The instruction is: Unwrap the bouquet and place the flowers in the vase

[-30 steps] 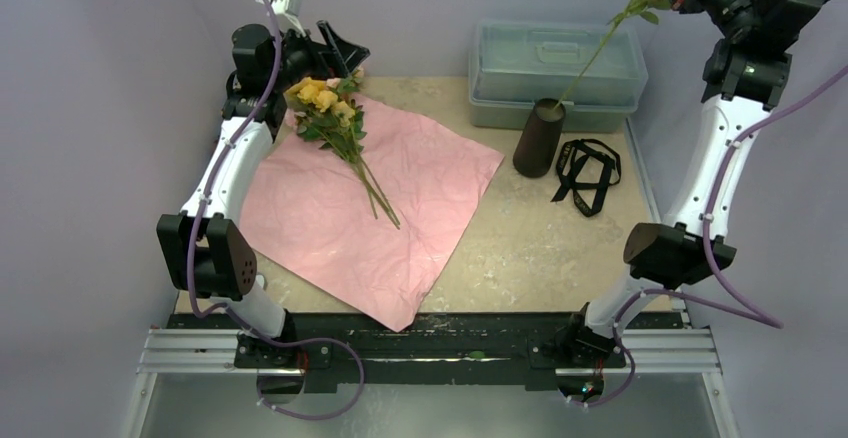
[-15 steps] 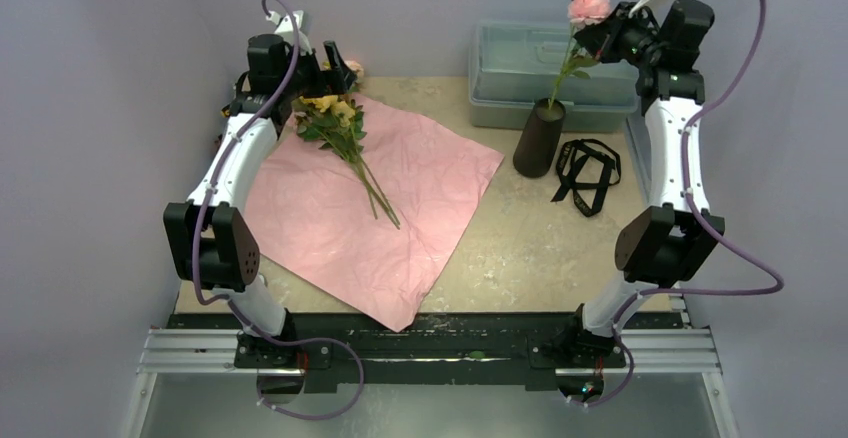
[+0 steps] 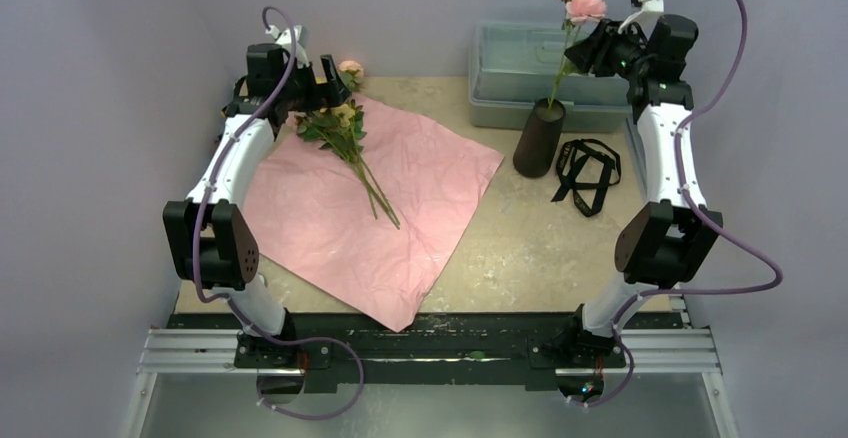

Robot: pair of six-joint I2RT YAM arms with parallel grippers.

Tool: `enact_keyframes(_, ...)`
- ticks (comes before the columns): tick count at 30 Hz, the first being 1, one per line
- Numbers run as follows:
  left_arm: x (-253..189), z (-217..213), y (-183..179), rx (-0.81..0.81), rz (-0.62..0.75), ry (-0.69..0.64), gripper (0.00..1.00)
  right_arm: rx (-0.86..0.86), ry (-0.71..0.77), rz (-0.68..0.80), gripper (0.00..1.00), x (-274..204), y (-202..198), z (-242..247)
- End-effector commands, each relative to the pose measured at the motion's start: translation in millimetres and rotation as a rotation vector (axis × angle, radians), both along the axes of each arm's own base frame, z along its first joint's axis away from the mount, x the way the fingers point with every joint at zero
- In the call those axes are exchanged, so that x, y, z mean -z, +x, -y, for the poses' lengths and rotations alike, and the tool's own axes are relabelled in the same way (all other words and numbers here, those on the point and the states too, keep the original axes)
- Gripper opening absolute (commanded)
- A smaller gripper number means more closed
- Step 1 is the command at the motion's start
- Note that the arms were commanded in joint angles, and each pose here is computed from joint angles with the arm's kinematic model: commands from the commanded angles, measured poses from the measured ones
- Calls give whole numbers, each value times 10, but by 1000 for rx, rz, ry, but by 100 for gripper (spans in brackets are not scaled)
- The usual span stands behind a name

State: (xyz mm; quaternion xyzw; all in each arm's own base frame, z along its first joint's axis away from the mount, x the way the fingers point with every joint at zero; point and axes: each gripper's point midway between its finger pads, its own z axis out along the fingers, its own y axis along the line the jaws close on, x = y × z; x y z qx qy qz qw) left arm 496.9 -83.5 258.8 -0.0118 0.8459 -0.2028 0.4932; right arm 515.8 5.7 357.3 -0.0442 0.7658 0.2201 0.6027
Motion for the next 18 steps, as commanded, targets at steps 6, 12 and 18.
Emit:
enact_keyframes(6, 147, -81, -124, -70, -47, -64, 96, 60, -53, 90, 79, -462, -243, 60)
enact_keyframes(12, 383, -167, -209, -156, -100, -111, 77, 81, -119, 207, 97, -937, -433, 79)
enact_keyframes(18, 698, -172, -220, -199, -157, -151, 58, 74, -180, 305, 98, -1354, -589, 56)
